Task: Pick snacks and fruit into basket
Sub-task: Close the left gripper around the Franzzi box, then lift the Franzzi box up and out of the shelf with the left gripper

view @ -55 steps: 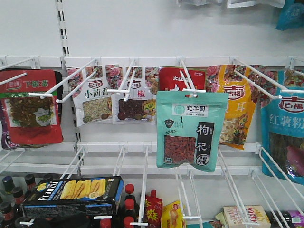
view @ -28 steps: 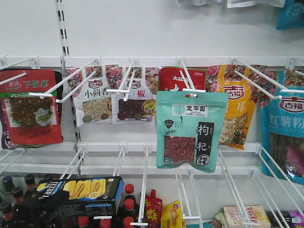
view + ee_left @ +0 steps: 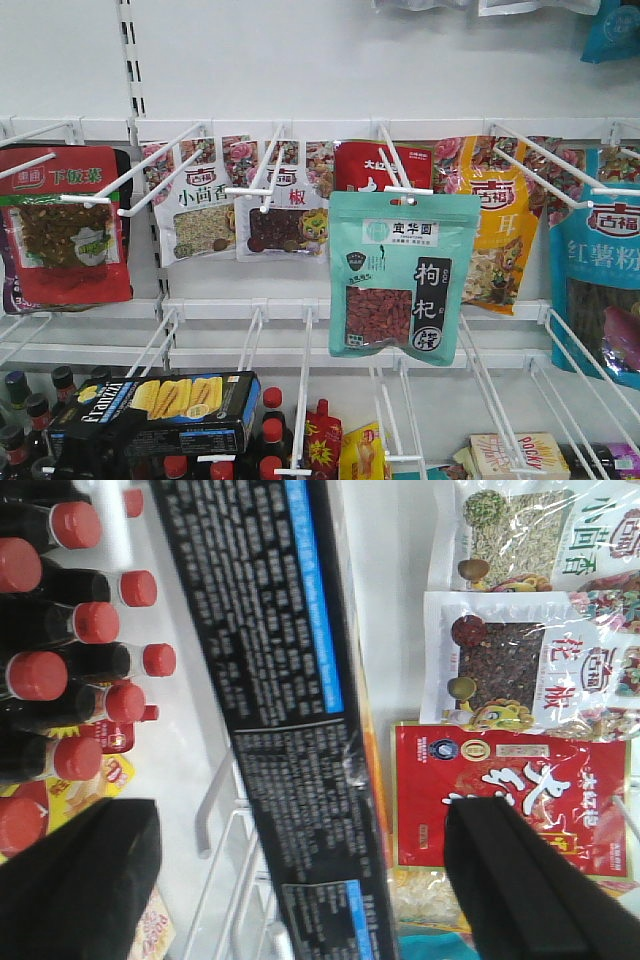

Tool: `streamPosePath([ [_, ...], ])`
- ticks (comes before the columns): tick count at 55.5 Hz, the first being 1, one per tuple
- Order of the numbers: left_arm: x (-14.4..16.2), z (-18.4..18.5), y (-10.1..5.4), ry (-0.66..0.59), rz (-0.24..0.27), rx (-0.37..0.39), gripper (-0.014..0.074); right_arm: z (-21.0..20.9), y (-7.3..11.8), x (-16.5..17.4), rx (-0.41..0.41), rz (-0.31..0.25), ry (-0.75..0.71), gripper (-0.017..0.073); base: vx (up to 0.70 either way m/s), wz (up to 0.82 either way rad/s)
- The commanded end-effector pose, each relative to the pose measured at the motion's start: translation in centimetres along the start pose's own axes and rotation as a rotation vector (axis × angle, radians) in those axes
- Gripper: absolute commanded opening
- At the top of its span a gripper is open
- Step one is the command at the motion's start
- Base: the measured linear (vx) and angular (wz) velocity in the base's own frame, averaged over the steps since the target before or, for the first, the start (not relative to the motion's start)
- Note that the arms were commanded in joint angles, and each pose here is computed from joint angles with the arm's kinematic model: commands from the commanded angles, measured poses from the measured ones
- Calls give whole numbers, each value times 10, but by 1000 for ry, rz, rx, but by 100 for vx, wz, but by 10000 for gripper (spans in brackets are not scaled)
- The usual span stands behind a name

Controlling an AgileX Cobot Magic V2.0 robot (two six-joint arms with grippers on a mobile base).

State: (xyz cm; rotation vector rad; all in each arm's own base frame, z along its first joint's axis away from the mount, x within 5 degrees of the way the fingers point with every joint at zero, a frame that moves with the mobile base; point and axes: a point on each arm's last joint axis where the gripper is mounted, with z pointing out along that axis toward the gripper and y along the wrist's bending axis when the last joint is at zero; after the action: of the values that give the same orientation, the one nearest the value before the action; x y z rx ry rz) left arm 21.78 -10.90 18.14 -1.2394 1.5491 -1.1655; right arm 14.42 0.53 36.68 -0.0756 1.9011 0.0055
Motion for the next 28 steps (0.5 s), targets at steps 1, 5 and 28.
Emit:
streamPosePath([
  [1, 3, 6, -23, -11, -7, 138, 639, -6, -2, -18, 18, -17, -118, 209, 0, 0],
  [5, 6, 12, -25, -13, 9, 143, 639, -6, -2, -18, 18, -17, -114, 209, 0, 0],
  [28, 14, 39, -18, -64, -6, 132, 622, -5, -2, -18, 18, -17, -111, 209, 0, 0],
])
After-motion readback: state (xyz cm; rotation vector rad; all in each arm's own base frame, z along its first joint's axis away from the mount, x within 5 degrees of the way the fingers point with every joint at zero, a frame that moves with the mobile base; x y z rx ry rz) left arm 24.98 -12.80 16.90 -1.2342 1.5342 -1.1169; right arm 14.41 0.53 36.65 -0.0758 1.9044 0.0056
